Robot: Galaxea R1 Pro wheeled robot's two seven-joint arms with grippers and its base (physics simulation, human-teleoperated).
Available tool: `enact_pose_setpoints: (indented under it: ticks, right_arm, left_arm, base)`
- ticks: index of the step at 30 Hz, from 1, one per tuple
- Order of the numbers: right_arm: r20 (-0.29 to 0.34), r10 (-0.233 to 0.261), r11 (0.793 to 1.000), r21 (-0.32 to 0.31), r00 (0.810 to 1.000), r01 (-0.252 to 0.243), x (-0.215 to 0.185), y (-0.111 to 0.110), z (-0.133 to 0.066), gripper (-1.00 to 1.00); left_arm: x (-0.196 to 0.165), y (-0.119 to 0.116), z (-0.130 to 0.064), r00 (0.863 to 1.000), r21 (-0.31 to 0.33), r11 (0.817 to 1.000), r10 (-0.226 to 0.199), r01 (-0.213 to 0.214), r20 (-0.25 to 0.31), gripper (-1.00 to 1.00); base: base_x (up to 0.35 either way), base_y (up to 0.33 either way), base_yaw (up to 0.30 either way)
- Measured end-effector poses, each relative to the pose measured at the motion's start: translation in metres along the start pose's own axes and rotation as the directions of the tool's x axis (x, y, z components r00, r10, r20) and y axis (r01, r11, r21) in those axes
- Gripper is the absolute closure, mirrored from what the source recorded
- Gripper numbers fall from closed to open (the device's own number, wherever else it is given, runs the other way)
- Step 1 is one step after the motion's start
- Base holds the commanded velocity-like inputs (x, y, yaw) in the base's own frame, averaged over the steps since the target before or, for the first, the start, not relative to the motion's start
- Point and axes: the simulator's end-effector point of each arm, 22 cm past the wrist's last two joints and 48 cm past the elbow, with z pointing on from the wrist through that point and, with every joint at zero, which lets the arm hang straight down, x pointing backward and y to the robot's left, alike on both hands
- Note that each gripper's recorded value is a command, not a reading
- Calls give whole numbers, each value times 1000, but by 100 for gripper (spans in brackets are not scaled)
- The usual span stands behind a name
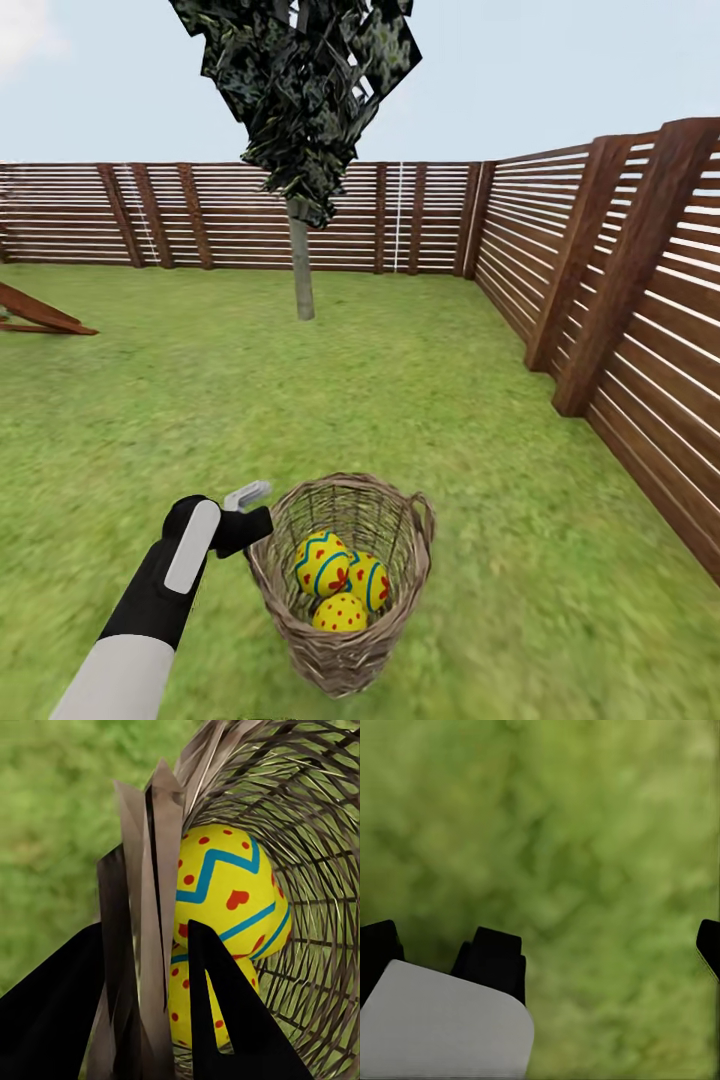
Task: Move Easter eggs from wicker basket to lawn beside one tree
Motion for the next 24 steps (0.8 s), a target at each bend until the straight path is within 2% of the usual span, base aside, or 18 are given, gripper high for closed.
enact_pose_setpoints:
  ticks: [24]
  right_arm:
    - [-1,1,1000,6,1000,-1,-13,-5,-41,-100]
  left_arm:
    - [-20,-17,-35,1000,-1,1000,1,-1,0,100]
  base:
    - [0,0,282]
